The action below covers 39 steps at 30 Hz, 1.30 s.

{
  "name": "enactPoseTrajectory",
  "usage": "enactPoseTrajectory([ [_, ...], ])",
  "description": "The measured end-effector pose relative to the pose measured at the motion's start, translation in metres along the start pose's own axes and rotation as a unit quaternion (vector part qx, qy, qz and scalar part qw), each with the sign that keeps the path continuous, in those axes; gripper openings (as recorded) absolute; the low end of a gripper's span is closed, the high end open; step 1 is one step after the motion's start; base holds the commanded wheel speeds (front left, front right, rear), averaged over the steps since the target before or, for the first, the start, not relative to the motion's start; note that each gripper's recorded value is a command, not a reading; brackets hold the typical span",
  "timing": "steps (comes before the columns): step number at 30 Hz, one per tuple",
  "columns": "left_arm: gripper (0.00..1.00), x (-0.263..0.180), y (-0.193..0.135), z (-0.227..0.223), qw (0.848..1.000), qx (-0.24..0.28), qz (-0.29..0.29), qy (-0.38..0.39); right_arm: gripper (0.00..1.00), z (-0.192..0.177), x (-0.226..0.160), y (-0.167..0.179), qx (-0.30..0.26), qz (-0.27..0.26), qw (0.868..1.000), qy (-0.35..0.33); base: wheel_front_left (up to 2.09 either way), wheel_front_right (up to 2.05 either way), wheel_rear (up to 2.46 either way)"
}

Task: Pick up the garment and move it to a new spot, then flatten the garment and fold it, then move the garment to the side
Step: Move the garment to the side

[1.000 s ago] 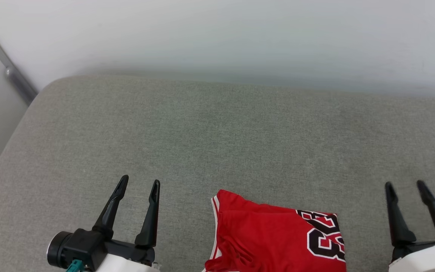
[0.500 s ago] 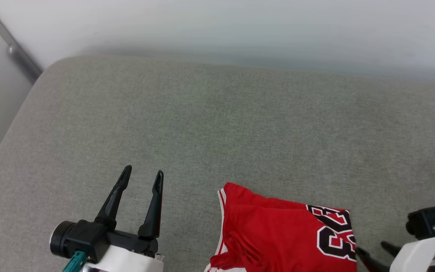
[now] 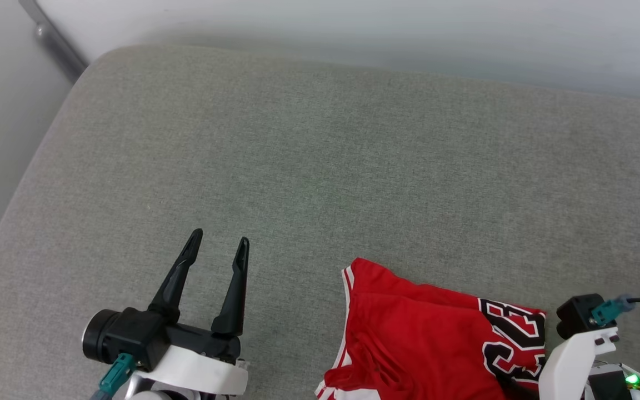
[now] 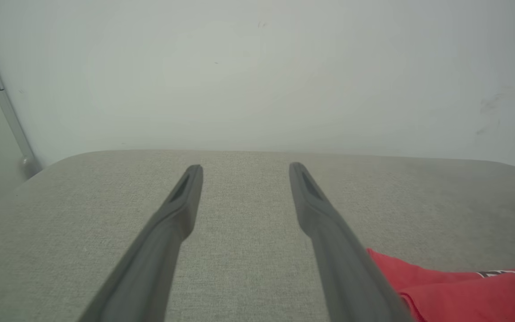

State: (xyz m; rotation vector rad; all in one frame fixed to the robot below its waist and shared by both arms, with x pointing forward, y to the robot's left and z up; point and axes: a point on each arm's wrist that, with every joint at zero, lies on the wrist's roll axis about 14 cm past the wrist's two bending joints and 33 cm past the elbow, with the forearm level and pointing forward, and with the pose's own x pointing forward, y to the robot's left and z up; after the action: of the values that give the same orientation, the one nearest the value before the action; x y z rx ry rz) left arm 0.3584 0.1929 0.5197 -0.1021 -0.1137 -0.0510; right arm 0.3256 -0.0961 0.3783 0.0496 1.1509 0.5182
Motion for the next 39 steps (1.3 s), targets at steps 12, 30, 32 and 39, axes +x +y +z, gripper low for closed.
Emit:
enactPoseTrajectory([
  [12, 1.00, -0.005, 0.002, -0.004, 1.000, 0.000, 0.006, 0.008, 0.00, 0.000, 0.023, 0.012, -0.044, 0.005, 0.999, 0.015, 0.00, 0.00, 0.00],
  [30, 1.00, 0.050, -0.086, -0.023, 0.988, -0.020, -0.150, 0.011, 0.00, 0.069, -0.093, -0.096, -0.316, -0.239, 0.917, -0.046, 0.00, 0.00, 0.00],
  [32, 1.00, 0.059, -0.101, -0.030, 0.983, -0.018, -0.180, 0.014, 0.00, 0.072, -0.108, -0.116, -0.314, -0.265, 0.911, -0.050, 0.00, 0.00, 0.00],
  [39, 1.00, 0.098, -0.138, -0.049, 0.969, -0.047, -0.242, 0.011, 0.00, 0.064, -0.133, -0.201, -0.298, -0.337, 0.893, -0.013, 0.00, 0.00, 0.00],
])
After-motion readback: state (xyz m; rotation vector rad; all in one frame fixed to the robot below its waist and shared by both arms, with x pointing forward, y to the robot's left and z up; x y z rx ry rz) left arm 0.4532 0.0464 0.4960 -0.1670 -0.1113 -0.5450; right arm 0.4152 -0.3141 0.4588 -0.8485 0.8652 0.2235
